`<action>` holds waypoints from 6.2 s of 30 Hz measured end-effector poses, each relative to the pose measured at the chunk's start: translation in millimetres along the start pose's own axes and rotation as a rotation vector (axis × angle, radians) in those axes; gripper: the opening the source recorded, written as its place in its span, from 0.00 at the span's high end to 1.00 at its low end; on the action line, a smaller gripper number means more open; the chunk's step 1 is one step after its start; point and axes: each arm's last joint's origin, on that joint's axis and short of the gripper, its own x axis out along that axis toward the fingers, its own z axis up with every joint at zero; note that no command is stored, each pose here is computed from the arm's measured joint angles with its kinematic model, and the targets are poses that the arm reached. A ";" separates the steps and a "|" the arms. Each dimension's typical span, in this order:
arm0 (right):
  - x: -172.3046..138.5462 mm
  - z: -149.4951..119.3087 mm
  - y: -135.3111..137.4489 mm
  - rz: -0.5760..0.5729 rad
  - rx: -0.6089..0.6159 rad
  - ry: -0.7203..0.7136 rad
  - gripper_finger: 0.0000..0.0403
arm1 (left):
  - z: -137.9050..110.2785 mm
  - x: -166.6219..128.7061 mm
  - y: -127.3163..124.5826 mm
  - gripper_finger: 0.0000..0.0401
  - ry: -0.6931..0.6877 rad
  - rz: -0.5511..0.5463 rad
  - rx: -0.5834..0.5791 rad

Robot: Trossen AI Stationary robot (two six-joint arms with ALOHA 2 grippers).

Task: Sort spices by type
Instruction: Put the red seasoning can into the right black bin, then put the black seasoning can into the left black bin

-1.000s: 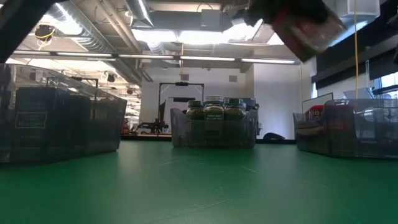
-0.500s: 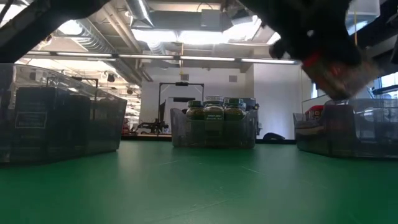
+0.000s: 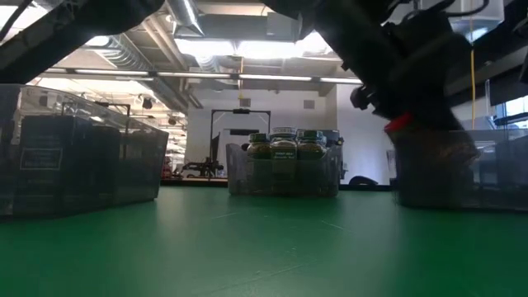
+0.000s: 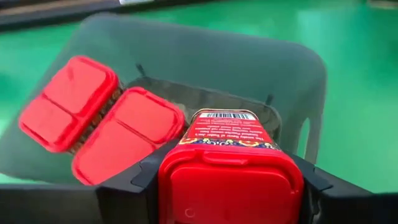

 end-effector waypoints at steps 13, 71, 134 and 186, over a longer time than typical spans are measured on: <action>0.0 0.4 -0.1 -0.006 0.001 -0.015 0.21 | -3.3 -2.1 -1.4 0.30 0.043 -0.005 0.024; 15.8 -18.3 98.2 0.542 -0.569 0.016 0.21 | -28.7 -107.6 -169.7 0.26 0.167 0.106 -0.075; 148.5 128.5 65.5 0.199 -0.045 -0.087 0.71 | -63.7 -262.8 -203.8 0.26 0.302 0.313 0.139; 95.7 95.4 71.7 0.027 -0.255 -0.061 0.24 | -86.4 -162.4 -99.7 0.26 -0.065 0.000 -0.235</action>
